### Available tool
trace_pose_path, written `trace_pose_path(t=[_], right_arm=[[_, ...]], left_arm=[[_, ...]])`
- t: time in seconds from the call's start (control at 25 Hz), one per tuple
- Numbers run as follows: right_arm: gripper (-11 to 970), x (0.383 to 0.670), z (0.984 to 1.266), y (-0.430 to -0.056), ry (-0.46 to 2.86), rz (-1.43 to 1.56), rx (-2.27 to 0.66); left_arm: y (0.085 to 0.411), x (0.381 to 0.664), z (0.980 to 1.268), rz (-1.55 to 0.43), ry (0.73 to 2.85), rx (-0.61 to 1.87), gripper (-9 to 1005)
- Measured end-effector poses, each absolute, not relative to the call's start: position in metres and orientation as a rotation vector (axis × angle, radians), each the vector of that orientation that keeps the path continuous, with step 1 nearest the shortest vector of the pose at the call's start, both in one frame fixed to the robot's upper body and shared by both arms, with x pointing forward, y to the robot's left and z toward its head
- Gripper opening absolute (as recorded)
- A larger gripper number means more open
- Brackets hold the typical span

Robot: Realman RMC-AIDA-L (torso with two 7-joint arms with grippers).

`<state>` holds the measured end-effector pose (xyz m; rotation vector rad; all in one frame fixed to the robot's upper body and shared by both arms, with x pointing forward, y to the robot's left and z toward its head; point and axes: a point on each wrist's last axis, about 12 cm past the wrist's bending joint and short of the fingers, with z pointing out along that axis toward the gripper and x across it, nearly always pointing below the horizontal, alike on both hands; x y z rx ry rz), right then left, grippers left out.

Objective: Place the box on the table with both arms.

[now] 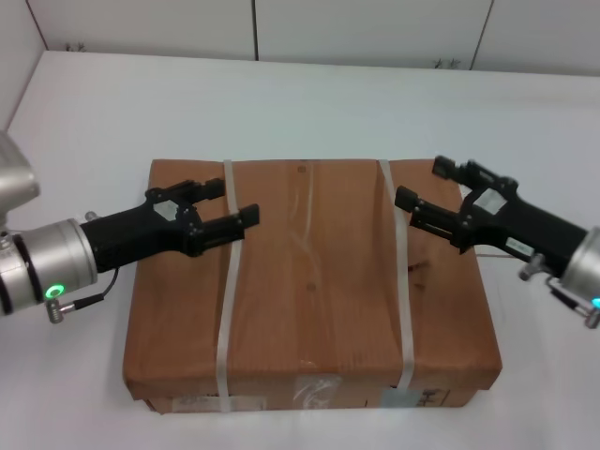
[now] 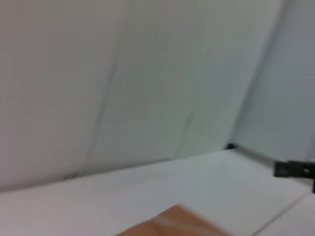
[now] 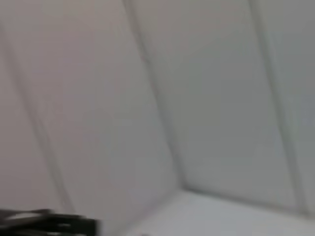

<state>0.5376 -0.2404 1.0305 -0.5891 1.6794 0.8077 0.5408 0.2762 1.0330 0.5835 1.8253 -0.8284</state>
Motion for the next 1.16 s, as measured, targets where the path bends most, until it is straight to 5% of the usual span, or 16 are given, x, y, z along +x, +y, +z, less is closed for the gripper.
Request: trace_pose_path(t=[0.52,1.16], right_arm=[[877,0.522,1.076,-0.248,1.389,1.030,-1.041],[877,0.523,1.078,-0.246,1.369,1.028,-1.045]], left_arm=[[0.283,0.509,1.078,-1.116,1.425,0.949,777],[0.284,0.505,1.079,-1.107,1.375,0.951,776]])
